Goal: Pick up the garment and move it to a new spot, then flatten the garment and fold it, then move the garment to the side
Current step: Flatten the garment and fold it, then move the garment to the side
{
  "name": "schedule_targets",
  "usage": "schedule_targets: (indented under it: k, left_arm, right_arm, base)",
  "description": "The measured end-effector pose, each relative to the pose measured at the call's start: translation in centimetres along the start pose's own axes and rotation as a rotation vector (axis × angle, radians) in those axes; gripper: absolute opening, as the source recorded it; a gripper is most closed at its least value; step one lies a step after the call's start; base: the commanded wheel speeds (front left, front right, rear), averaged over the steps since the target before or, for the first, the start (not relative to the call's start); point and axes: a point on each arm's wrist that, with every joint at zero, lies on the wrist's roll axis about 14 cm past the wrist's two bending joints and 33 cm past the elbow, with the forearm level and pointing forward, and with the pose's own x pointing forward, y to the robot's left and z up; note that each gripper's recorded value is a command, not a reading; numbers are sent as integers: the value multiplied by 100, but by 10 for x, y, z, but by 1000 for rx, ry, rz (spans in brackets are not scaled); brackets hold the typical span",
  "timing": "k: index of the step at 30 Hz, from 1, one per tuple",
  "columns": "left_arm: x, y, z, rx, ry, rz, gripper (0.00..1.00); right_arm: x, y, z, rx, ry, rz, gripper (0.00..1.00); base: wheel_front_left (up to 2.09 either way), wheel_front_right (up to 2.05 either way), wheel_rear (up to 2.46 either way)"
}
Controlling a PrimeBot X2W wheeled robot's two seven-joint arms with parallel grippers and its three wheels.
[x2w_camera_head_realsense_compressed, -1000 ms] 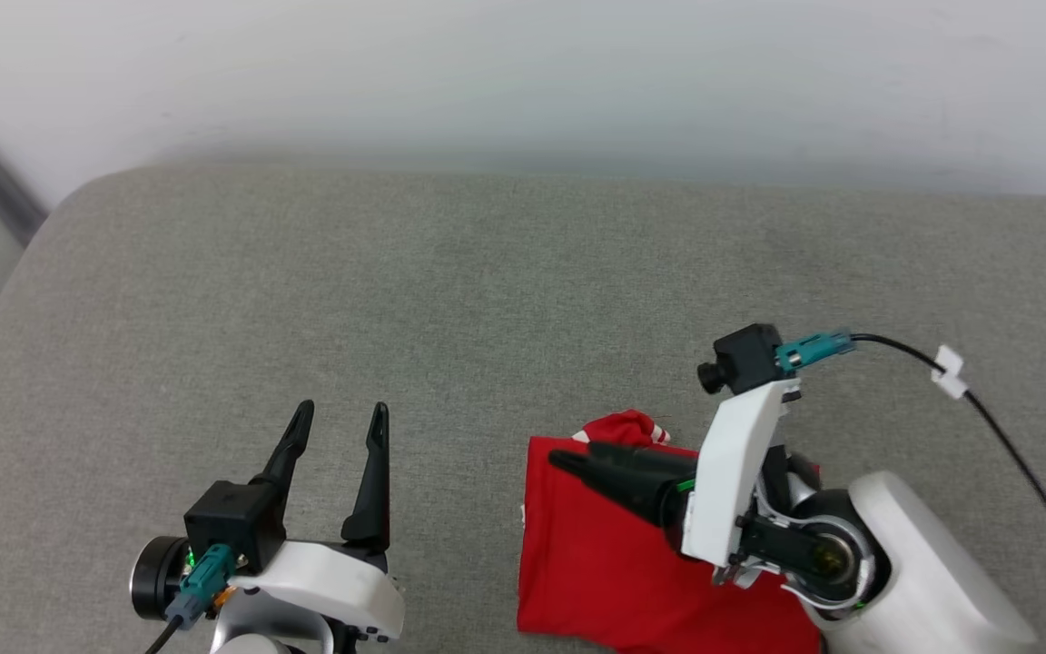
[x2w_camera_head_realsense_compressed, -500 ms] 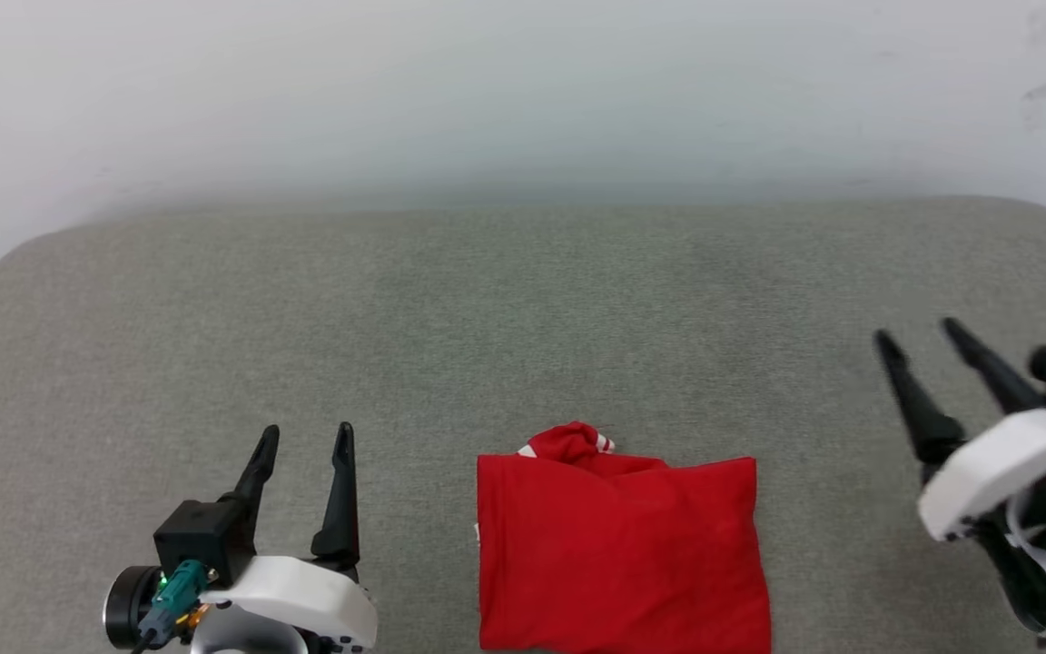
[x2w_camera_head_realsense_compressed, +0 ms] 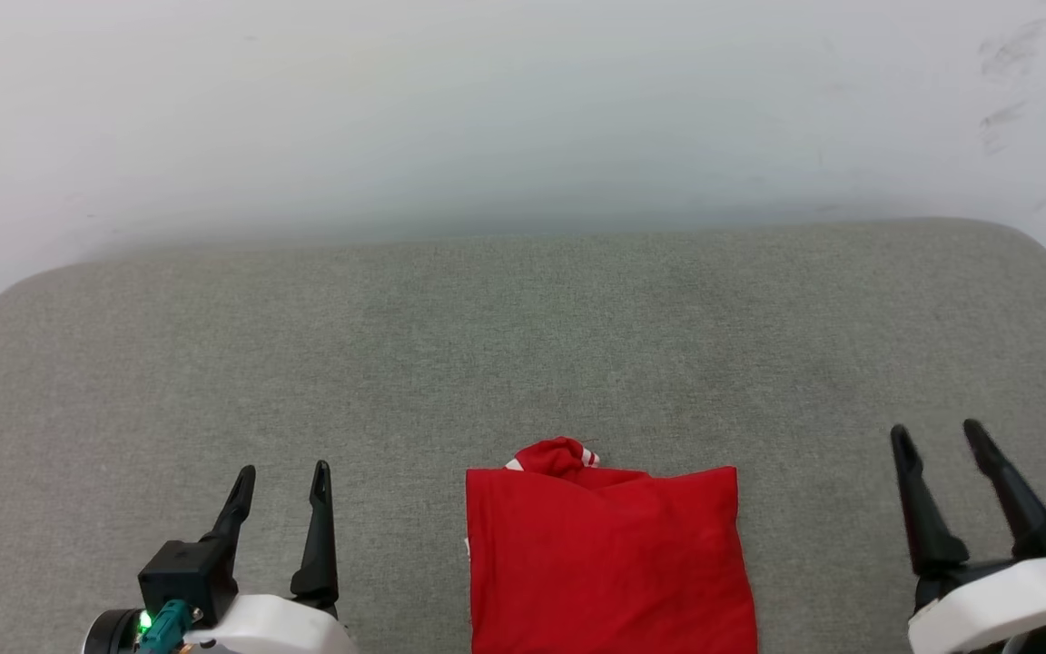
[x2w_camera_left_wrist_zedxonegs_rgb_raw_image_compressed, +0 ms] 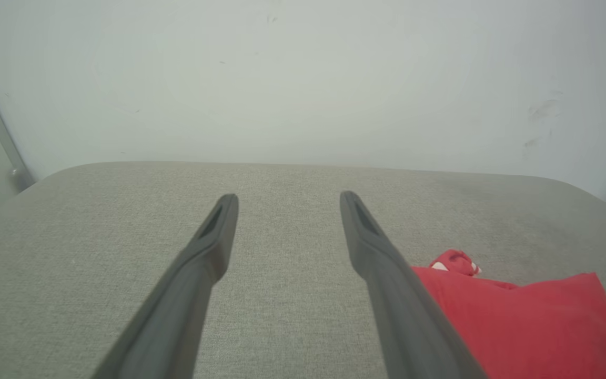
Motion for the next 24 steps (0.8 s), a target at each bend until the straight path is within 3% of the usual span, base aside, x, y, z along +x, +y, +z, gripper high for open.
schedule_targets:
  k: [15, 20, 24]
  left_arm:
    - [-4, 6, -1, -11, 2, 23, 100]
    - [-4, 10, 1, -14, -10, 41, 100]
    - [-5, 14, 7, -22, -33, 61, 100]
  right_arm:
    - [-8, 7, -7, 32, 52, 0, 100]
    - [-9, -20, -36, 126, 209, -61, 100]
    - [-11, -38, -74, 170, 446, -65, 100]
  base:
    - [0, 0, 0]
    - [0, 0, 0]
    - [0, 0, 0]
